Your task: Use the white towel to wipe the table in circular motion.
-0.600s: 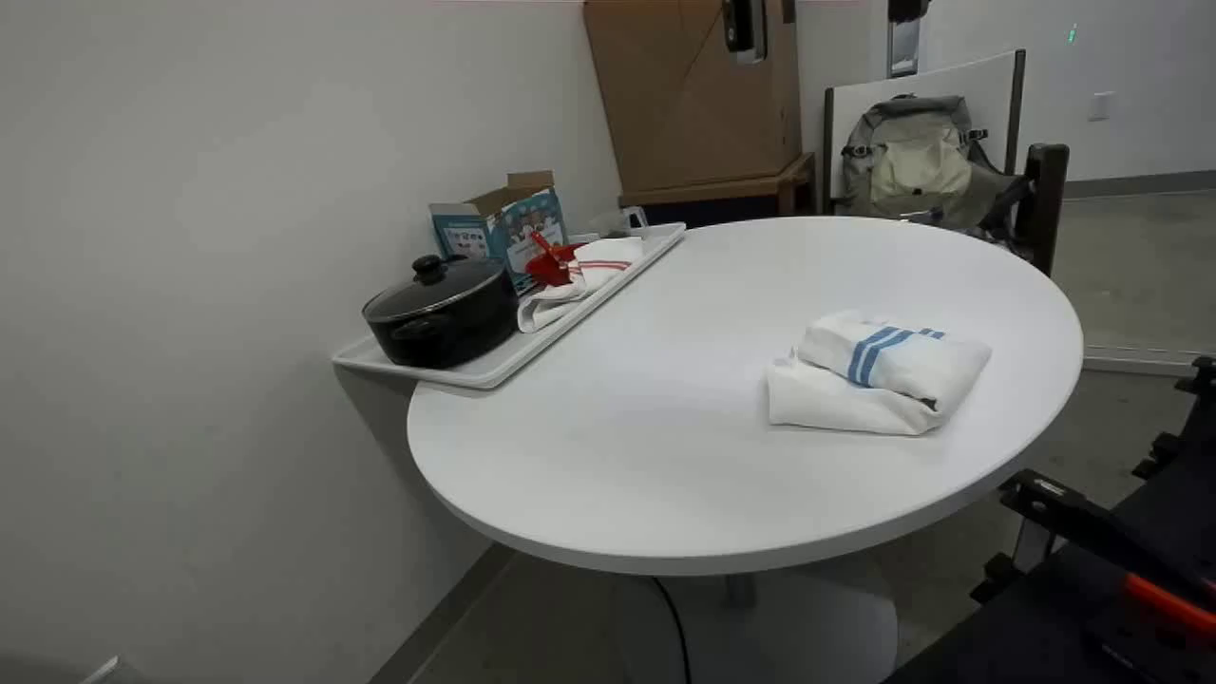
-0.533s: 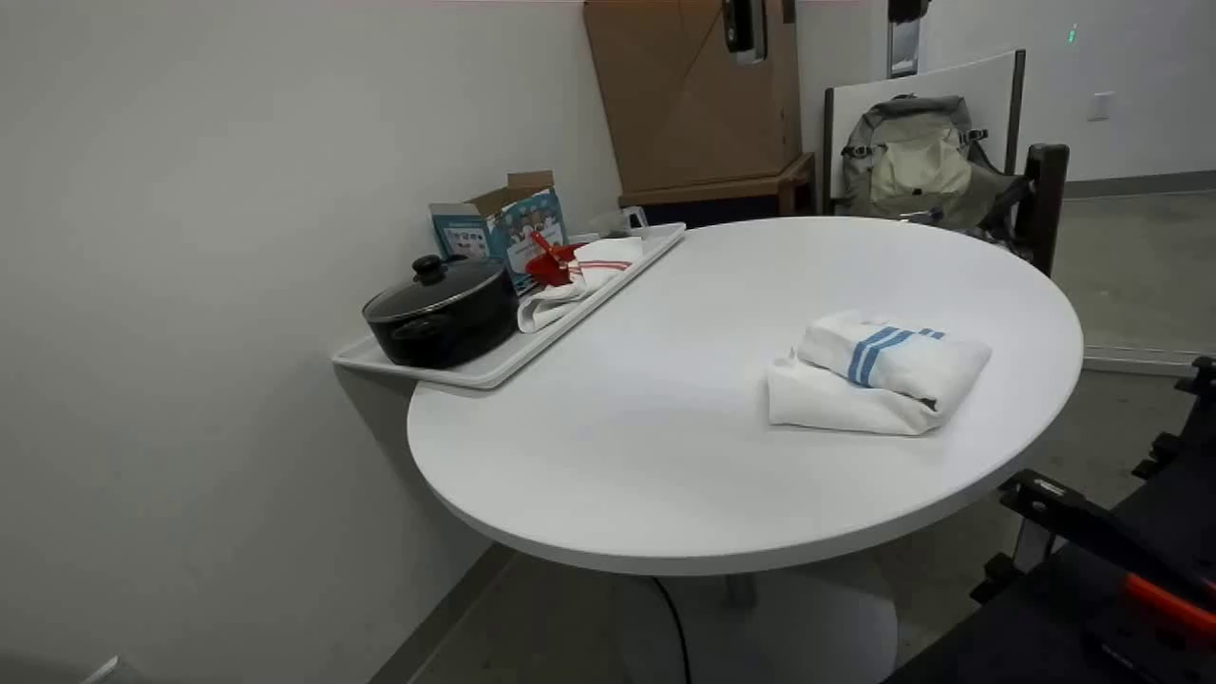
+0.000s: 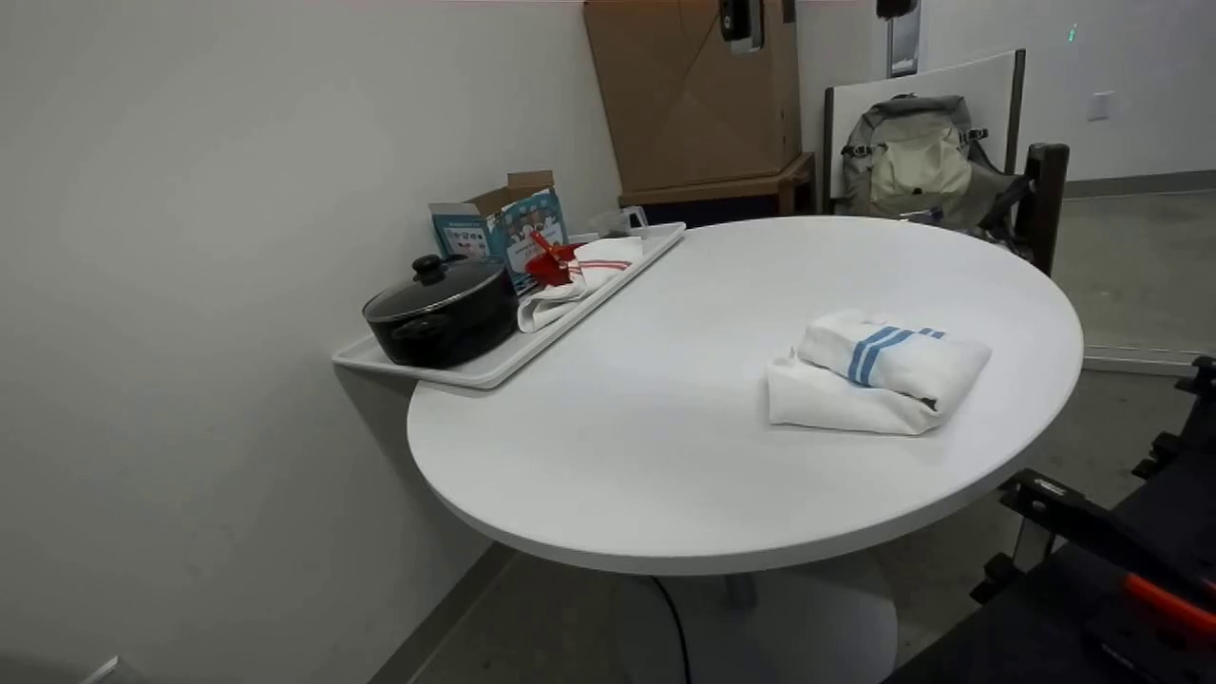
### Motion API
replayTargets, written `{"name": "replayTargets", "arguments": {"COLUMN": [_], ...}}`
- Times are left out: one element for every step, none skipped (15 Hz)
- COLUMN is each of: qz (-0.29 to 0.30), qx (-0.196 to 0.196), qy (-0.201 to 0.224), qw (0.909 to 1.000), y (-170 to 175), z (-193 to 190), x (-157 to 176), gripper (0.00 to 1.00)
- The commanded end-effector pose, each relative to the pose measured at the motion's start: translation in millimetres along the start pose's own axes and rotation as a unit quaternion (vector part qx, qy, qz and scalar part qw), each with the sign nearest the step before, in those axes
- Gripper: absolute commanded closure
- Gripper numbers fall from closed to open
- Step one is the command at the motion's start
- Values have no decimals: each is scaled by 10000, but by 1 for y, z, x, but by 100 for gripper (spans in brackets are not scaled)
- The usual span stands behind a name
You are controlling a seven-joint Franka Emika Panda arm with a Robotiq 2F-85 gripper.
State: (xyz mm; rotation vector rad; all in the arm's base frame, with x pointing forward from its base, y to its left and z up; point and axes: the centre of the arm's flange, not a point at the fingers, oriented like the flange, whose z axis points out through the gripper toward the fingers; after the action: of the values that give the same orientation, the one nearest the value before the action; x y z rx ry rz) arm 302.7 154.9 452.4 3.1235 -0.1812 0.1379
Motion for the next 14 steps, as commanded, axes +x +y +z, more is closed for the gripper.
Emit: {"name": "replayTargets", "arguments": {"qz": [-909, -1144, -1289, -1375, -1389, -1411, -1354, -1315, -1245, -1168, -1132, -1100, -1072, -1044], "qx": [326, 358, 321, 267, 210, 146, 76, 17, -36, -94, -82, -86, -70, -74], "qy": [224, 244, 250, 268, 253, 253, 226, 220, 177, 132, 52, 4, -44, -97], "qw": [9951, 9925, 9908, 9898, 9898, 9896, 9905, 9911, 9921, 9930, 9935, 9939, 9942, 9945], "y": [16, 20, 25, 30, 36, 42, 51, 57, 65, 72, 80, 85, 91, 96], "z": [-14, -16, -16, -15, -12, -9, -1, 4, 13, 20, 30, 36, 44, 51], "x": [5, 10, 17, 22, 30, 35, 42, 47, 53, 59, 65, 70, 76, 82], "gripper": [0, 0, 0, 0, 0, 0, 0, 0, 0, 0, 0, 0, 0, 0]}}
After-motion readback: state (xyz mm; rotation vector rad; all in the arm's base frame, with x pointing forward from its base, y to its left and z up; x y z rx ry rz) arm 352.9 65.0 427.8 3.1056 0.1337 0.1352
